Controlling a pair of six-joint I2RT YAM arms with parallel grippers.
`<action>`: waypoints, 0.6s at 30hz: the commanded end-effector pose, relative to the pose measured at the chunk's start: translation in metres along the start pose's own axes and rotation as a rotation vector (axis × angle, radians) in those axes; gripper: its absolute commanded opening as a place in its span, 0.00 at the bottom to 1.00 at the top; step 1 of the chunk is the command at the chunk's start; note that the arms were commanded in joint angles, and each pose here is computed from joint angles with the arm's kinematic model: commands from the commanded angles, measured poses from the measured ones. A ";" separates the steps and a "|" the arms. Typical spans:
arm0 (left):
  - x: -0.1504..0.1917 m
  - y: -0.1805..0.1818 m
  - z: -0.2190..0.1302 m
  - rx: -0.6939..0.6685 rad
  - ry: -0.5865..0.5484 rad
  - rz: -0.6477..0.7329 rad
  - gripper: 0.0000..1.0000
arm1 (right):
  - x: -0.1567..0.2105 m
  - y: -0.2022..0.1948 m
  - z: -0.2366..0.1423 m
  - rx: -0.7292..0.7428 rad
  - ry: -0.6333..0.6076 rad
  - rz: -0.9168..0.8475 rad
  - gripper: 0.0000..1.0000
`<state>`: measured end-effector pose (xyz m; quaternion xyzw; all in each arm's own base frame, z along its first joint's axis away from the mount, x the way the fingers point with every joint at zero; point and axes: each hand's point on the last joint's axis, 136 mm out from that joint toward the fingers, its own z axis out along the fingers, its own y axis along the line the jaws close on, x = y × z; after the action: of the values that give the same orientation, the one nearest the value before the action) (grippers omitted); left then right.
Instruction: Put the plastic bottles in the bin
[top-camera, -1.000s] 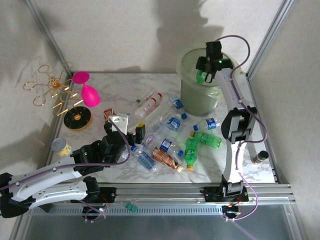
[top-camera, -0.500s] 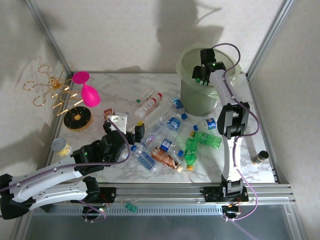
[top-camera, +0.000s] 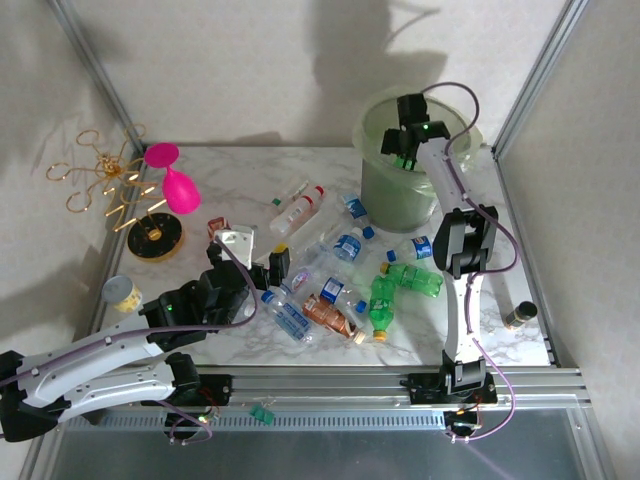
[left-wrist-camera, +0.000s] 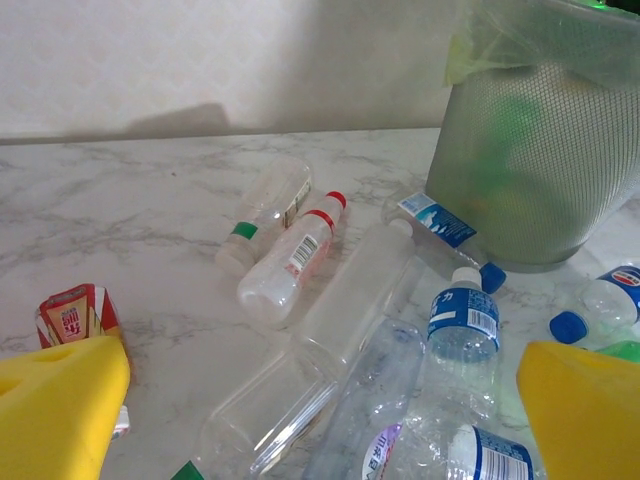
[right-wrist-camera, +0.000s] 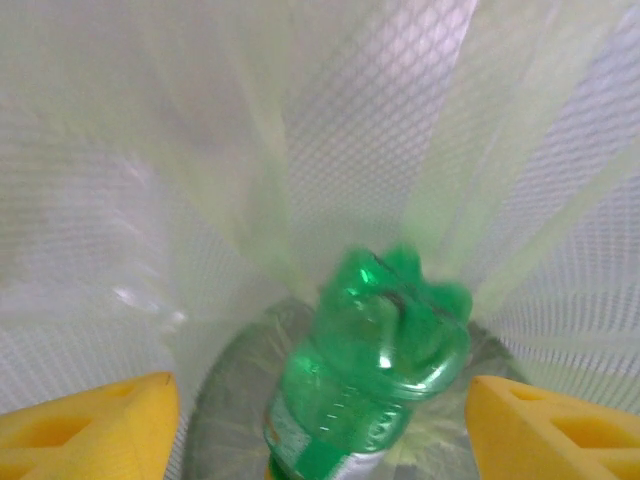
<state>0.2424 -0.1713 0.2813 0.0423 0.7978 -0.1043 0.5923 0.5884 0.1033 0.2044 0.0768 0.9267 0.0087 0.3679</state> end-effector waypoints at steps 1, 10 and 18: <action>0.003 0.001 0.002 0.006 0.007 0.012 0.99 | -0.050 0.000 -0.065 -0.021 -0.156 0.021 0.75; -0.007 0.009 -0.002 -0.014 -0.015 -0.046 1.00 | -0.082 0.034 -0.180 -0.095 -0.376 -0.041 0.75; -0.021 0.005 -0.011 0.025 0.010 -0.141 1.00 | -0.017 0.132 -0.302 -0.298 -0.531 -0.232 0.79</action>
<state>0.2425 -0.1656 0.2867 0.0157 0.8025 -0.1265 0.5829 0.4335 0.2477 0.4282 -0.0802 0.8100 0.0782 0.5756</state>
